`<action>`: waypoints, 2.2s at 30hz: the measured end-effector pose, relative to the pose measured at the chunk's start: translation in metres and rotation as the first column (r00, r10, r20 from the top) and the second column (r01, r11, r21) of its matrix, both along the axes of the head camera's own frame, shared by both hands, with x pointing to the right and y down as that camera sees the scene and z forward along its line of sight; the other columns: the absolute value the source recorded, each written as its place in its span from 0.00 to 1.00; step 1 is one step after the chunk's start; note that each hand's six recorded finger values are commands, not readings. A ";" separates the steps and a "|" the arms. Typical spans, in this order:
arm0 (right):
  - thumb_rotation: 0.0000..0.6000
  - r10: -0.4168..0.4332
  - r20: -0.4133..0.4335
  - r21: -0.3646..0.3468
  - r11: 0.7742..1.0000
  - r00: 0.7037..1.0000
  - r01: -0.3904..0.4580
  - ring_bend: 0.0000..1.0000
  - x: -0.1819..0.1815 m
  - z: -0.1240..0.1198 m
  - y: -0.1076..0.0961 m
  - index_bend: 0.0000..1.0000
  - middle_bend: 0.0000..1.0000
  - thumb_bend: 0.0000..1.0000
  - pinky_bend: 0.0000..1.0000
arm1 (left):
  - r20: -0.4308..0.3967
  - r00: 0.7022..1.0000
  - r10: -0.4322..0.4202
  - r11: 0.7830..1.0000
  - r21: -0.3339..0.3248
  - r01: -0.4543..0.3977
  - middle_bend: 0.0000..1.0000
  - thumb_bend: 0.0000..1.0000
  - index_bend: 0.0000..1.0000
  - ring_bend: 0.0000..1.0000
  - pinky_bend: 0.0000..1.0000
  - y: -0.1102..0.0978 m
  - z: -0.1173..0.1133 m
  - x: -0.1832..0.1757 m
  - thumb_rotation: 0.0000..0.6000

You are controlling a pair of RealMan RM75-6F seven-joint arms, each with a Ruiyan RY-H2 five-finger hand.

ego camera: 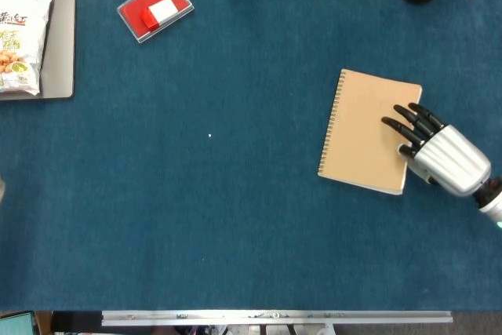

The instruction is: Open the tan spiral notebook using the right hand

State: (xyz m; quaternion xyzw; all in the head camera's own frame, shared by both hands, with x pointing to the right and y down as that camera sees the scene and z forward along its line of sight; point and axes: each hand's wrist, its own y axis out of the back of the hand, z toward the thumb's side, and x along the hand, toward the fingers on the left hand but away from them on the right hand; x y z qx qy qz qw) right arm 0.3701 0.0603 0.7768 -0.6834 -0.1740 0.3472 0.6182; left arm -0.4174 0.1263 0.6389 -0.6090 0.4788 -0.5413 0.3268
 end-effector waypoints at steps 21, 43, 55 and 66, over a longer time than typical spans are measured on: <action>1.00 -0.002 0.056 0.046 0.999 0.998 0.000 0.04 0.009 -0.022 -0.001 0.64 0.20 0.40 0.14 | 0.005 1.000 0.001 1.000 -0.002 -0.001 0.61 0.30 0.66 0.57 0.72 0.000 0.001 0.000 1.00; 1.00 -0.106 0.042 0.136 0.986 0.994 0.099 0.05 0.048 -0.096 0.030 0.65 0.21 0.40 0.14 | 0.016 1.000 0.004 1.000 -0.014 -0.004 0.61 0.30 0.66 0.57 0.72 0.001 0.006 0.002 1.00; 1.00 -0.133 0.074 0.140 0.983 0.988 0.121 0.05 0.016 -0.106 0.022 0.66 0.21 0.39 0.14 | 0.014 1.000 0.001 1.000 -0.011 0.000 0.61 0.30 0.66 0.57 0.72 0.002 0.005 0.001 1.00; 1.00 -0.145 0.145 0.118 0.985 0.979 0.128 0.05 -0.016 -0.081 0.012 0.66 0.21 0.40 0.14 | 0.008 1.000 -0.001 1.000 -0.008 0.001 0.61 0.30 0.66 0.57 0.72 0.002 0.003 0.001 1.00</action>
